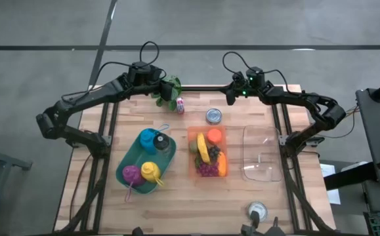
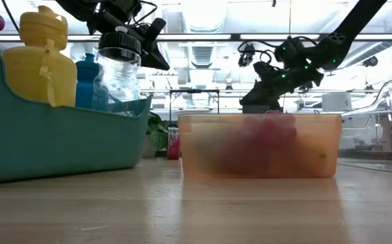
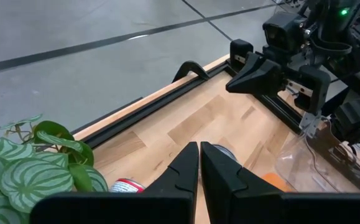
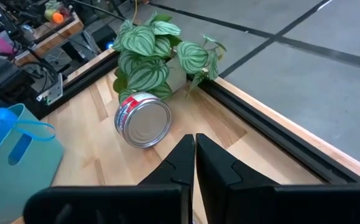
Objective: Pick & Place Food Item
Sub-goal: Put the red tuna can into the transparent bin
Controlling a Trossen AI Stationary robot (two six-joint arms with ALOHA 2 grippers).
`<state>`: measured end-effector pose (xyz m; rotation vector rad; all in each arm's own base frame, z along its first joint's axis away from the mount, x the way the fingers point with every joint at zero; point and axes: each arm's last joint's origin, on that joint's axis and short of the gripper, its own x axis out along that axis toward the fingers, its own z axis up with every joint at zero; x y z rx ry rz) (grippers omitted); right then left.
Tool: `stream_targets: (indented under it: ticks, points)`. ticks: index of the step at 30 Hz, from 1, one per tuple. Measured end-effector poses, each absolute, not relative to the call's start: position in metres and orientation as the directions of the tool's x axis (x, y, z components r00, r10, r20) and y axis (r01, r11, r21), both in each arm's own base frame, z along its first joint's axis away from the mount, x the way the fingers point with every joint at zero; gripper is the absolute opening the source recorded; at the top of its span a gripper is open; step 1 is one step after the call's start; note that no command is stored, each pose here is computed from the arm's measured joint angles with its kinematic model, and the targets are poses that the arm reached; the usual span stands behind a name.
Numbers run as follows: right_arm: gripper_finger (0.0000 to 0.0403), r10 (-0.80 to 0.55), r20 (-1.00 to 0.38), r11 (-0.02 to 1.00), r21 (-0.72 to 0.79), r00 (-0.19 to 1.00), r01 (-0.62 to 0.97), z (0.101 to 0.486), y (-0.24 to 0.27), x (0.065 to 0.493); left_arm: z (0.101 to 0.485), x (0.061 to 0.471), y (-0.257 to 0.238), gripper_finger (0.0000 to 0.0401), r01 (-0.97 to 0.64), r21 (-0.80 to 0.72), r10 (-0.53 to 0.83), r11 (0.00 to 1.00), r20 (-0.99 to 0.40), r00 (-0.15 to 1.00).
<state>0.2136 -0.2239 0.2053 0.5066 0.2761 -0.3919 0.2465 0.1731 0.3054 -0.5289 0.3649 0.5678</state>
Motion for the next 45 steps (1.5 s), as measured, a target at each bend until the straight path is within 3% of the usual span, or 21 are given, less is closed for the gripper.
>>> stream_targets:
  ticks: [19,26,37,42,45]
  points:
    - [0.0012,-0.294,-0.349,0.795,0.427,0.890,0.430,0.205,-0.224,0.214,0.305,0.247,0.173,0.0022,-0.591,-0.376,0.407,0.714,-0.463,0.787]
    - [0.0012,-0.294,-0.350,0.795,0.427,0.890,0.431,0.205,-0.224,0.214,0.305,0.247,0.173,0.0022,-0.602,-0.449,0.405,0.660,-0.463,0.789]
    - [0.0012,-0.294,-0.350,0.795,0.427,0.890,0.431,0.205,-0.224,0.214,0.304,0.251,0.164,0.0022,-0.587,-0.611,0.341,0.531,-0.480,0.809]
    - [0.0012,-0.294,-0.350,0.795,0.427,0.889,0.431,0.205,-0.224,0.214,0.298,0.250,0.160,0.0022,-0.602,-0.733,0.283,0.317,-0.533,0.797]
    - [0.0012,-0.294,-0.349,0.795,0.427,0.890,0.431,0.205,-0.224,0.214,0.299,0.250,0.160,0.0022,-0.595,-0.748,0.283,0.293,-0.527,0.801]
